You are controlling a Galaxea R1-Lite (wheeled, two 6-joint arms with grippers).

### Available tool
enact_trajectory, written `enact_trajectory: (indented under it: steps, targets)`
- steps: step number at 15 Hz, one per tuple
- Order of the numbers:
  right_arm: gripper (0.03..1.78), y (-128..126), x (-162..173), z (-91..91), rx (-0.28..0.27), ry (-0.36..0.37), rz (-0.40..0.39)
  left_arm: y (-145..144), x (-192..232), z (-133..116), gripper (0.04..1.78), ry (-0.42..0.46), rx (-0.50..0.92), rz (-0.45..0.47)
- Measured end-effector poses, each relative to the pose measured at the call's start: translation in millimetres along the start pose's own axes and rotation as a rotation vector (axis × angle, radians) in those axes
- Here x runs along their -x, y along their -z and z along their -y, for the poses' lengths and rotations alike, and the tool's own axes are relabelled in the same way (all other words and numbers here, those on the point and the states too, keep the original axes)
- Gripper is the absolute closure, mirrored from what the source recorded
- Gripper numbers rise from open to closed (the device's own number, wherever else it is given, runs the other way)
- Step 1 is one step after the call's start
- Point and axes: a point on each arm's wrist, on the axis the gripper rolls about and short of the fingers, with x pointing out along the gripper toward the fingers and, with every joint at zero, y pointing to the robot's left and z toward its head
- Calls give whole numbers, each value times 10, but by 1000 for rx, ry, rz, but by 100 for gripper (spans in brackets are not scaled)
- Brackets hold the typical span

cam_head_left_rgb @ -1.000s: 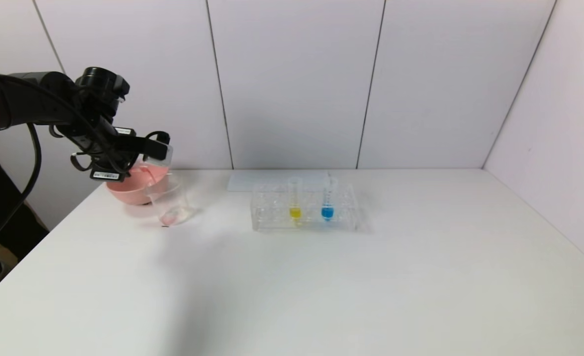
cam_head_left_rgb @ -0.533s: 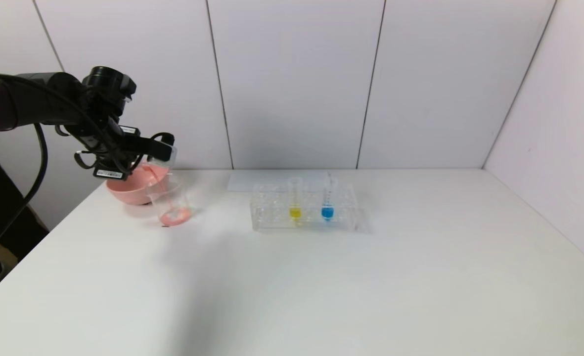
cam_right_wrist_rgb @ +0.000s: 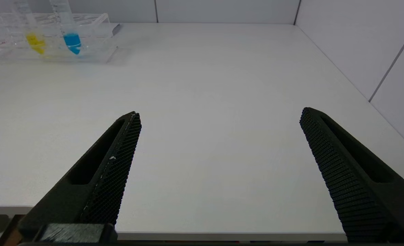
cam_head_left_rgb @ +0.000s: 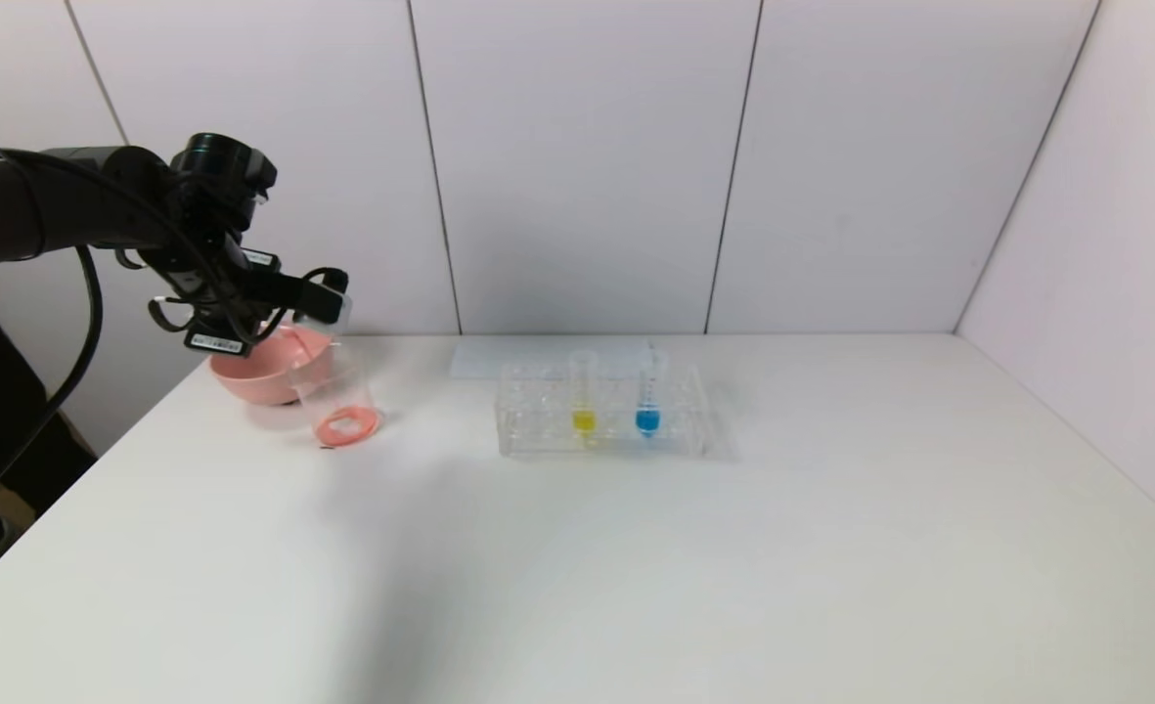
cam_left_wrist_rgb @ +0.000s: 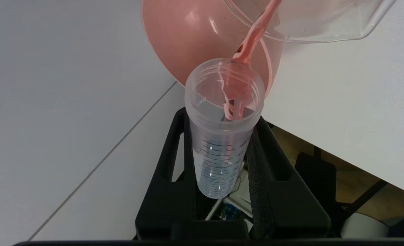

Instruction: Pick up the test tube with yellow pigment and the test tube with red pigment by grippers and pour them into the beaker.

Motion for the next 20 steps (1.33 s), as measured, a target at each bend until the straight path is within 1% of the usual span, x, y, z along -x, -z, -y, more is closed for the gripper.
enact_trajectory:
  steps: [8, 20]
  targets:
    - [11, 0, 0, 0, 0, 0, 0, -36, 8, -20, 137, -16, -63, -31]
    - [11, 0, 0, 0, 0, 0, 0, -49, 14, -22, 137, -14, -101, -56]
